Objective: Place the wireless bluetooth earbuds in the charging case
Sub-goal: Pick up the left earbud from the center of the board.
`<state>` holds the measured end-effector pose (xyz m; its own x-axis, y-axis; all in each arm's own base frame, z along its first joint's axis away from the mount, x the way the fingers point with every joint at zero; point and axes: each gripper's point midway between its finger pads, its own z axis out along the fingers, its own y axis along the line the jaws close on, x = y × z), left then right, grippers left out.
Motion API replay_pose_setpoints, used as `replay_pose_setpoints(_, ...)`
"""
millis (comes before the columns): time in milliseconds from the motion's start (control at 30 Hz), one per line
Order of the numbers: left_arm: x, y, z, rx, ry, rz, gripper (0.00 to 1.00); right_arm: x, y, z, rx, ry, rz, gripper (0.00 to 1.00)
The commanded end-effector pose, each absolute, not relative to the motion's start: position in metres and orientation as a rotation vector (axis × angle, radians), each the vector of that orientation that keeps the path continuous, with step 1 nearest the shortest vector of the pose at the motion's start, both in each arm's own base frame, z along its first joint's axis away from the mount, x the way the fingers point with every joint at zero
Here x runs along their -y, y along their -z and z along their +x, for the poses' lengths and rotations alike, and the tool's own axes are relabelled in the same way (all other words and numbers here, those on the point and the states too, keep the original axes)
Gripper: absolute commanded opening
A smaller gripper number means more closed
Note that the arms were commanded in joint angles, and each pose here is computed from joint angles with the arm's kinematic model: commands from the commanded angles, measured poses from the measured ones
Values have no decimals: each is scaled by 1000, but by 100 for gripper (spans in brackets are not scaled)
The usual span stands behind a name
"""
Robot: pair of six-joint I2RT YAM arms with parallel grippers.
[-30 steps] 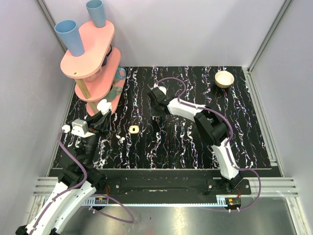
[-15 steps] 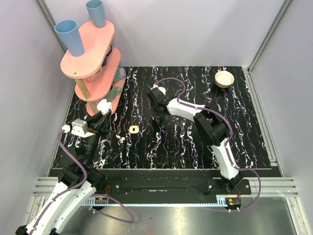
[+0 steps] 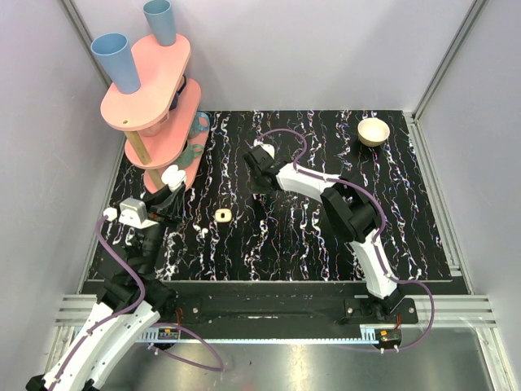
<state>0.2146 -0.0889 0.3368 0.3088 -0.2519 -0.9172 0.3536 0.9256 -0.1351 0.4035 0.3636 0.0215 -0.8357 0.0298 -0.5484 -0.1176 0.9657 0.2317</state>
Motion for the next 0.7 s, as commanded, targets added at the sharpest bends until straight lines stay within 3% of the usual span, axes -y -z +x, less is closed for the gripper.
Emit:
replay_pose_setpoints(0,87,-350,213,-1150,414,76,0,-366,-22,406,-2525,-304,-94,27)
replay_pose_setpoints(367,90,-348,215,-1162,415,87,0,-366,-43,411,-2470,-308,-157,11)
replay_pose_setpoints(667,98,-348,217,-1163,433,118,0,-361,-152,407,-2112,-483,-112,9)
